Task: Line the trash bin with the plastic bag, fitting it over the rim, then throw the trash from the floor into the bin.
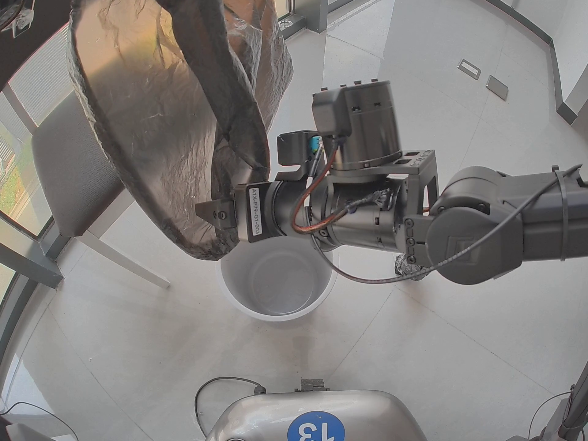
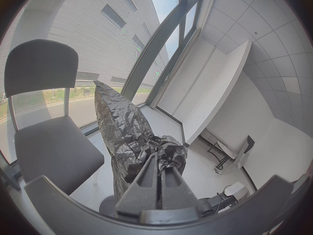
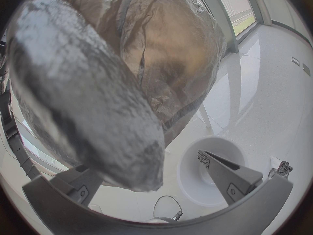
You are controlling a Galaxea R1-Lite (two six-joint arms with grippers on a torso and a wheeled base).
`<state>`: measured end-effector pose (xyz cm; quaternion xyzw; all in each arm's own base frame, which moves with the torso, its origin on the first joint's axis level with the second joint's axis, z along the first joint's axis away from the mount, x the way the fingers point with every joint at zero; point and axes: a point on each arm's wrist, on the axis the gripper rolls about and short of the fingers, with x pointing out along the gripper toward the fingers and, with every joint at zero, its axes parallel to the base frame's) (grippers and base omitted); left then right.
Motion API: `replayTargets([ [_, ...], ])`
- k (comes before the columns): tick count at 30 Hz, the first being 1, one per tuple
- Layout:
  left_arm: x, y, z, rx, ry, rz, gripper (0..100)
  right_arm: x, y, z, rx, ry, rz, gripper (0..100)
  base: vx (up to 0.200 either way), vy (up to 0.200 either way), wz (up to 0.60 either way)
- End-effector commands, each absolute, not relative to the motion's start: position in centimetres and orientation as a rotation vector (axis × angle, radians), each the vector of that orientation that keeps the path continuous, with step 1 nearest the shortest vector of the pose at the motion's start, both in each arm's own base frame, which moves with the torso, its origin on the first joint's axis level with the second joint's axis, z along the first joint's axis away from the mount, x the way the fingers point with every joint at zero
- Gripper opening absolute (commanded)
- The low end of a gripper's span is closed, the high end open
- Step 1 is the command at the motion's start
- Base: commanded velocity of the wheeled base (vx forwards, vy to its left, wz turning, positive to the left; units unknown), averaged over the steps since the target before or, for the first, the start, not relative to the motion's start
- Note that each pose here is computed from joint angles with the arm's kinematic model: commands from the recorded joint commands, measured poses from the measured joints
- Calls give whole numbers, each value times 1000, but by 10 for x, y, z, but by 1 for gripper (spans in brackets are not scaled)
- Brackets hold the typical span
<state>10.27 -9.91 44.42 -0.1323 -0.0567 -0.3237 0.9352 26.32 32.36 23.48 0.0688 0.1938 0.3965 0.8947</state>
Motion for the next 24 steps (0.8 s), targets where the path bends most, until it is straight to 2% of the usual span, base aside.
replayTargets([
  [1, 102, -99, 445, -272, -118, -663, 0, 266, 328, 233, 144, 401, 825, 100, 0, 0, 0],
  [10, 101, -98, 444, -274, -119, -674, 0, 273, 334, 225, 144, 400, 821, 100, 0, 0, 0],
  [11, 101, -98, 444, -274, -117, -674, 0, 273, 334, 225, 144, 398, 821, 0, 0, 0, 0],
  [24, 100, -97, 437, -262, -94, -678, 0, 271, 335, 225, 143, 403, 823, 0, 0, 0, 0],
])
